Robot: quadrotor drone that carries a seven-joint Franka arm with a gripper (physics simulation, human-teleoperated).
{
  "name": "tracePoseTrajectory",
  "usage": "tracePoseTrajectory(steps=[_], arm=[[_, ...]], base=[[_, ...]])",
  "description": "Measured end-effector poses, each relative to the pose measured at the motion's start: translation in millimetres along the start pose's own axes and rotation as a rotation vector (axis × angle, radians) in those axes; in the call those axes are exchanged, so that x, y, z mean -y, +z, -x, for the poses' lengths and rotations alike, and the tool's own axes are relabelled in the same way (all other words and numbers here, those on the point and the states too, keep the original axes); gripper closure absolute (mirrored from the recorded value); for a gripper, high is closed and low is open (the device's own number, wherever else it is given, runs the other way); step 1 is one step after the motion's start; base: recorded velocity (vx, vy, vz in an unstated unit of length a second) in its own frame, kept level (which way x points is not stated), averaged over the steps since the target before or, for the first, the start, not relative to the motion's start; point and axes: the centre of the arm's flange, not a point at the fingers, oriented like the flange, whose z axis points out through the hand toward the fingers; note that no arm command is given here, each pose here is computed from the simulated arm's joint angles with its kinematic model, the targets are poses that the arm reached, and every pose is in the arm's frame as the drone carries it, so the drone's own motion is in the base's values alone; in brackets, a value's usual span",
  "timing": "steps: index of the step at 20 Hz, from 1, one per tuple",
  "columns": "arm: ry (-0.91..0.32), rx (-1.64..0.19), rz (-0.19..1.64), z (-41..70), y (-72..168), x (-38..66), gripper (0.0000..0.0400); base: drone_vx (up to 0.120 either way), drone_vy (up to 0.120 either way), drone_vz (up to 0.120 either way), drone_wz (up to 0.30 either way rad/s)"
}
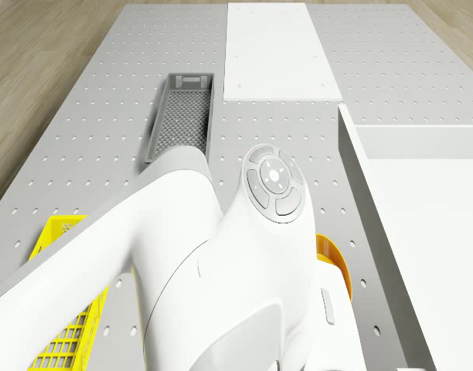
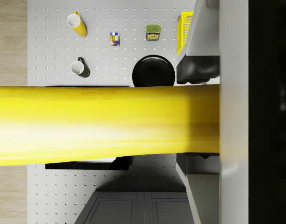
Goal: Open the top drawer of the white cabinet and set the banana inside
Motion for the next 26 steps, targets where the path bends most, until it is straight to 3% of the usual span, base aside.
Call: tracePoseTrajectory(steps=[4,26], arm=[[0.000,0.000,0.000,0.0,0.0,0.0,0.0210],[0.000,0.000,0.000,0.0,0.0,0.0,0.0210]], base=[[-0.110,-0.120,0.120,0.000],[0.000,-0.120,0.009,0.000]])
